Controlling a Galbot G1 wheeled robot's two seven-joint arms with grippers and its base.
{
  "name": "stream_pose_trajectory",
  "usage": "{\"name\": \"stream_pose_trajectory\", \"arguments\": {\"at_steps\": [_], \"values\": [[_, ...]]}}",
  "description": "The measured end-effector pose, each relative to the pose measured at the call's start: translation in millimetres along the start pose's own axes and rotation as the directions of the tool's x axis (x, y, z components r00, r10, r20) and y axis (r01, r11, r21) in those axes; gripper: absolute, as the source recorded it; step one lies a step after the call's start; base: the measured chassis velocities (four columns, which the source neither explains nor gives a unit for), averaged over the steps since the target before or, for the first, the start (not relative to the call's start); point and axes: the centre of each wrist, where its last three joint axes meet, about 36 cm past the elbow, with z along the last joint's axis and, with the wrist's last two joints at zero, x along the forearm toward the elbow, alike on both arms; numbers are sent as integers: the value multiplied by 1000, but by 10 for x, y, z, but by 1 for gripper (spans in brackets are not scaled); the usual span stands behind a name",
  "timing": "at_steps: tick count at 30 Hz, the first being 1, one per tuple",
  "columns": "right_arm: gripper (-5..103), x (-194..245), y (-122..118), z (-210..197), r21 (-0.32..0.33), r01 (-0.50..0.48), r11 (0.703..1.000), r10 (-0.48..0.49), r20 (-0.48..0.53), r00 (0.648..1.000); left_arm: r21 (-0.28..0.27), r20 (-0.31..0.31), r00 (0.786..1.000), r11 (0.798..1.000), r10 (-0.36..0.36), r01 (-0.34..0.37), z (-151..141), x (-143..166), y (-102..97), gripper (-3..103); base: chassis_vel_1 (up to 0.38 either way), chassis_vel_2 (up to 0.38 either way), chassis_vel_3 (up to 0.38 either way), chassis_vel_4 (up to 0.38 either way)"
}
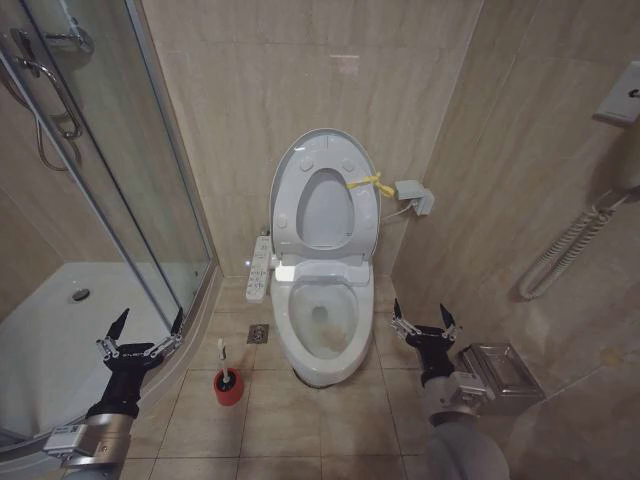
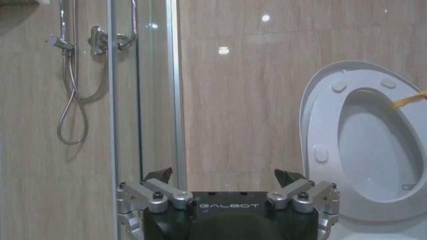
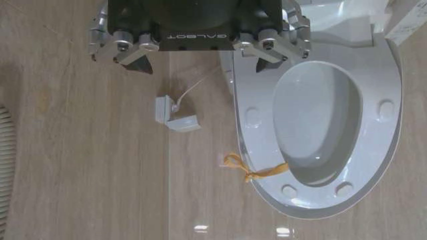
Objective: Open the toilet lid, clean the toilet bowl with a toilet brush, close the toilet lid, and flush.
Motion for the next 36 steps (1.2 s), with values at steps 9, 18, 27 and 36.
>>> {"name": "stream_pose_trajectory", "arguments": {"at_steps": [9,18,27,36], "values": [[100,-1,0,-1,0,0,1000,0,0,1000,0,0,1000,1000,0,0,0,0,0,100,0,0,0,0],[100,-1,0,1,0,-1,1000,1,-1,1000,0,0,1000,1000,0,0,0,0,0,100,0,0,0,0],[100,-1,0,2,0,-1,1000,1,-1,1000,0,0,1000,1000,0,0,0,0,0,100,0,0,0,0],[100,-1,0,3,1,-1,1000,1,-1,1000,0,0,1000,1000,0,0,0,0,0,100,0,0,0,0]]}}
